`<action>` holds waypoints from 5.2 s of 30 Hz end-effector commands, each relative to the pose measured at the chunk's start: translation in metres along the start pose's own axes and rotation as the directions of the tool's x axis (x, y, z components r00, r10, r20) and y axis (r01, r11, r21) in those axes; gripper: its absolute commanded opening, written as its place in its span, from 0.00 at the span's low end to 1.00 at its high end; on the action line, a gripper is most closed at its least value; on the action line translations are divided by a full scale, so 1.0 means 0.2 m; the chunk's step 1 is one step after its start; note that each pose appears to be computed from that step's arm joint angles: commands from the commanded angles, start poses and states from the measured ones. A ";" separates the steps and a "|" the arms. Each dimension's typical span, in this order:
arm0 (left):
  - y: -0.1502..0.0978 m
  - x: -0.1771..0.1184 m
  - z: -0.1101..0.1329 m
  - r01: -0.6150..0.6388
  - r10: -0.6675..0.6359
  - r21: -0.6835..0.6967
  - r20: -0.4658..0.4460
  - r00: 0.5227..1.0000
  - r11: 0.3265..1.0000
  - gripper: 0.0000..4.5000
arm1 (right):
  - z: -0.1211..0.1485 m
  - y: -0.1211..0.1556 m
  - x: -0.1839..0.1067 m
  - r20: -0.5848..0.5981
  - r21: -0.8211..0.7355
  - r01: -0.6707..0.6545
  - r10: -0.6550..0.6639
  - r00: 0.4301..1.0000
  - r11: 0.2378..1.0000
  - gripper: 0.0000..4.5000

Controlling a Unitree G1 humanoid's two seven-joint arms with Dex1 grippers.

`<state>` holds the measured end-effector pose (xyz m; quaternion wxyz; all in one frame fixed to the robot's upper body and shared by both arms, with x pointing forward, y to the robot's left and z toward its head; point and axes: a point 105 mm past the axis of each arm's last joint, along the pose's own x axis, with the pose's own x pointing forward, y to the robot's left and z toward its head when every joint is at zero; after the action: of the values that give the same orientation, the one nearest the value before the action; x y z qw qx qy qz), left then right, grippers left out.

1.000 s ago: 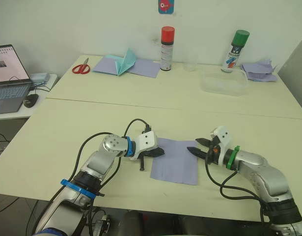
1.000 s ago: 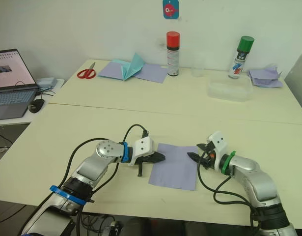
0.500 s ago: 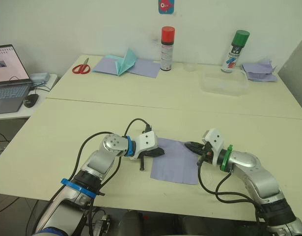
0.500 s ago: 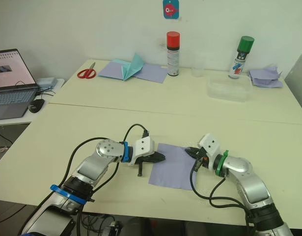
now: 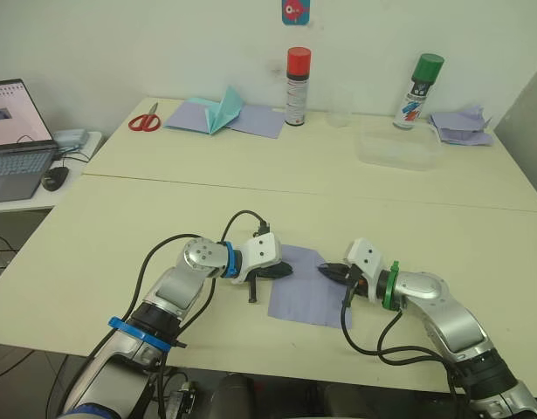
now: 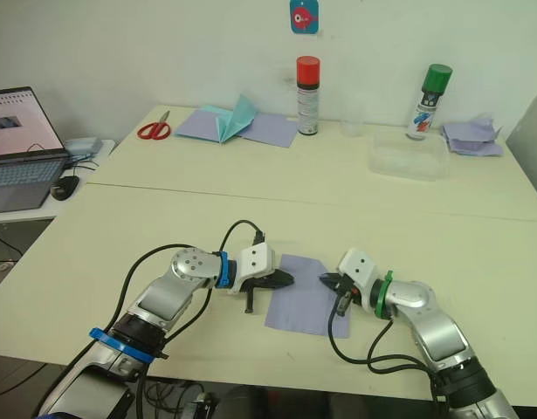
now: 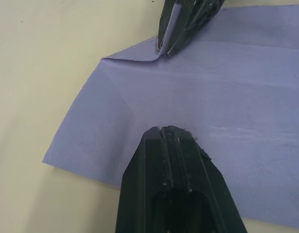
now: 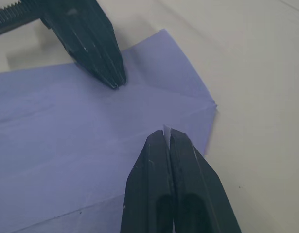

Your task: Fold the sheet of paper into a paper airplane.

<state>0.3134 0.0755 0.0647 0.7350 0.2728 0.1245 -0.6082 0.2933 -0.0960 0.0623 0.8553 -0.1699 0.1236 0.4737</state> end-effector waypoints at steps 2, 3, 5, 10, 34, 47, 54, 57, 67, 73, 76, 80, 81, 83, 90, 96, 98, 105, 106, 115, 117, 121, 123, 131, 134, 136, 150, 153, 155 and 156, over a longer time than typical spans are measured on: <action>-0.04 0.02 -0.06 0.022 -0.024 -0.041 -0.048 0.999 0.999 0.00 | -0.02 0.00 0.00 -0.040 -0.027 -0.015 0.014 0.999 1.000 0.00; -0.01 0.03 -0.02 0.006 -0.007 -0.049 -0.018 1.000 0.999 0.00 | -0.03 0.00 0.01 -0.052 -0.022 -0.017 0.015 0.999 1.000 0.00; 0.03 0.03 0.06 -0.019 0.022 -0.069 0.044 0.999 0.997 0.00 | -0.05 0.00 0.00 -0.067 -0.018 -0.018 0.017 0.998 1.000 0.00; 0.10 0.07 0.25 -0.048 0.068 -0.117 0.175 0.982 0.992 0.00 | -0.06 -0.01 -0.01 -0.076 -0.011 -0.013 0.012 0.997 1.000 0.00; 0.06 0.32 0.07 0.003 -0.003 0.020 0.003 1.000 1.000 0.00 | 0.21 0.08 -0.18 0.210 0.191 -0.156 0.115 0.971 0.969 0.51; 0.05 0.33 0.06 0.009 -0.009 0.030 -0.003 1.000 1.000 0.00 | 0.01 -0.06 -0.05 0.045 0.223 0.076 -0.088 0.995 0.972 0.01; 0.06 0.33 0.06 0.000 0.001 0.029 -0.007 1.000 1.000 0.00 | -0.14 -0.02 -0.08 -0.084 0.191 0.085 -0.070 0.994 0.978 0.01; 0.05 0.32 0.04 0.001 -0.001 0.025 -0.016 1.000 1.000 0.00 | -0.18 -0.04 -0.15 -0.135 0.186 0.116 -0.091 0.987 0.976 0.01; 0.06 0.32 0.03 0.002 -0.001 0.022 -0.023 1.000 1.000 0.00 | 0.03 -0.05 -0.26 0.129 0.243 0.045 -0.078 0.989 0.969 0.01; 0.08 0.32 0.05 -0.001 0.001 0.026 -0.019 1.000 1.000 0.00 | 0.02 -0.01 -0.13 0.089 0.199 0.040 -0.058 0.994 0.979 0.01; 0.08 0.33 0.05 0.005 -0.004 0.031 -0.018 1.000 1.000 0.00 | -0.07 0.01 -0.08 -0.014 0.183 0.048 -0.046 0.999 0.982 0.01; 0.09 0.33 0.09 -0.001 0.001 0.045 0.003 1.000 0.999 0.00 | -0.11 0.04 -0.07 -0.065 0.176 0.028 -0.017 0.998 0.984 0.01; 0.09 0.32 0.14 0.002 -0.004 0.054 0.044 0.999 0.999 0.00 | -0.12 0.04 -0.07 -0.081 0.175 0.031 -0.017 0.997 0.984 0.01; 0.08 0.32 0.23 0.013 -0.020 0.057 0.123 0.992 0.998 0.00 | -0.15 0.04 -0.08 -0.113 0.160 0.032 -0.014 0.994 0.987 0.01; 0.05 0.35 0.33 0.032 -0.043 0.073 0.157 0.987 0.997 0.00 | -0.18 0.01 -0.10 -0.149 0.143 0.057 -0.035 0.988 0.988 0.01; 0.06 0.37 0.10 0.013 -0.010 0.056 -0.050 0.999 0.998 0.00 | -0.18 0.00 -0.11 -0.152 0.150 0.071 -0.048 0.987 0.986 0.01; 0.09 0.34 0.04 -0.009 0.015 0.060 -0.112 0.994 0.998 0.00 | -0.18 0.01 -0.11 -0.153 0.150 0.072 -0.049 0.987 0.986 0.01; 0.28 0.19 -0.07 -0.254 0.259 0.050 -0.178 0.949 0.966 0.00 | -0.18 0.02 -0.08 -0.151 0.149 0.066 -0.043 0.988 0.987 0.01; 0.29 0.17 -0.06 -0.274 0.278 0.045 -0.166 0.946 0.961 0.00 | -0.18 0.03 -0.08 -0.149 0.149 0.062 -0.039 0.988 0.987 0.01; 0.39 -0.09 0.26 -0.424 0.492 -0.285 0.242 0.836 0.860 0.00 | -0.16 0.03 -0.03 -0.132 0.143 0.035 -0.016 0.991 0.989 0.01; 0.32 -0.16 0.23 -0.370 0.480 -0.382 0.250 0.841 0.847 0.12 | -0.15 0.03 -0.02 -0.128 0.143 0.033 -0.015 0.992 0.989 0.00; 0.16 -0.21 0.13 -0.277 0.453 -0.545 0.218 0.864 0.792 0.38 | -0.15 0.03 -0.01 -0.125 0.140 0.026 -0.009 0.992 0.990 0.00; 0.13 -0.22 0.11 -0.264 0.466 -0.601 0.207 0.860 0.755 0.52 | -0.15 0.02 -0.01 -0.126 0.138 0.024 -0.007 0.992 0.990 0.00; 0.05 -0.12 0.08 -0.210 0.424 -0.668 0.175 0.888 0.714 0.73 | -0.14 0.03 0.00 -0.119 0.130 0.005 0.011 0.993 0.992 0.00; 0.05 -0.07 0.06 -0.226 0.411 -0.657 0.140 0.901 0.719 0.73 | -0.14 0.03 0.01 -0.118 0.128 0.004 0.011 0.993 0.992 0.00; 0.05 -0.05 0.07 -0.218 0.402 -0.654 0.143 0.905 0.724 0.73 | -0.14 0.03 0.01 -0.118 0.126 0.004 0.011 0.993 0.992 0.00; 0.08 -0.13 0.05 -0.242 0.412 -0.631 0.137 0.901 0.737 0.01 | -0.10 0.05 0.03 -0.089 0.139 0.007 0.005 0.996 0.990 0.00; 0.08 -0.12 0.05 -0.246 0.406 -0.623 0.128 0.905 0.743 0.01 | -0.07 0.05 0.05 -0.071 0.139 -0.002 0.012 0.997 0.990 0.00; 0.07 -0.12 0.04 -0.248 0.388 -0.593 0.119 0.914 0.766 0.01 | -0.05 0.06 0.06 -0.062 0.138 -0.009 0.018 0.998 0.990 0.00; 0.08 -0.13 0.04 -0.261 0.392 -0.579 0.111 0.913 0.773 0.01 | -0.05 0.06 0.06 -0.060 0.138 -0.013 0.021 0.998 0.990 0.00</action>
<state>0.3172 0.0932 0.0754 0.8816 -0.0288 0.1883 -0.4318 0.2935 -0.0888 0.0570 0.8647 -0.1251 0.1598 0.4595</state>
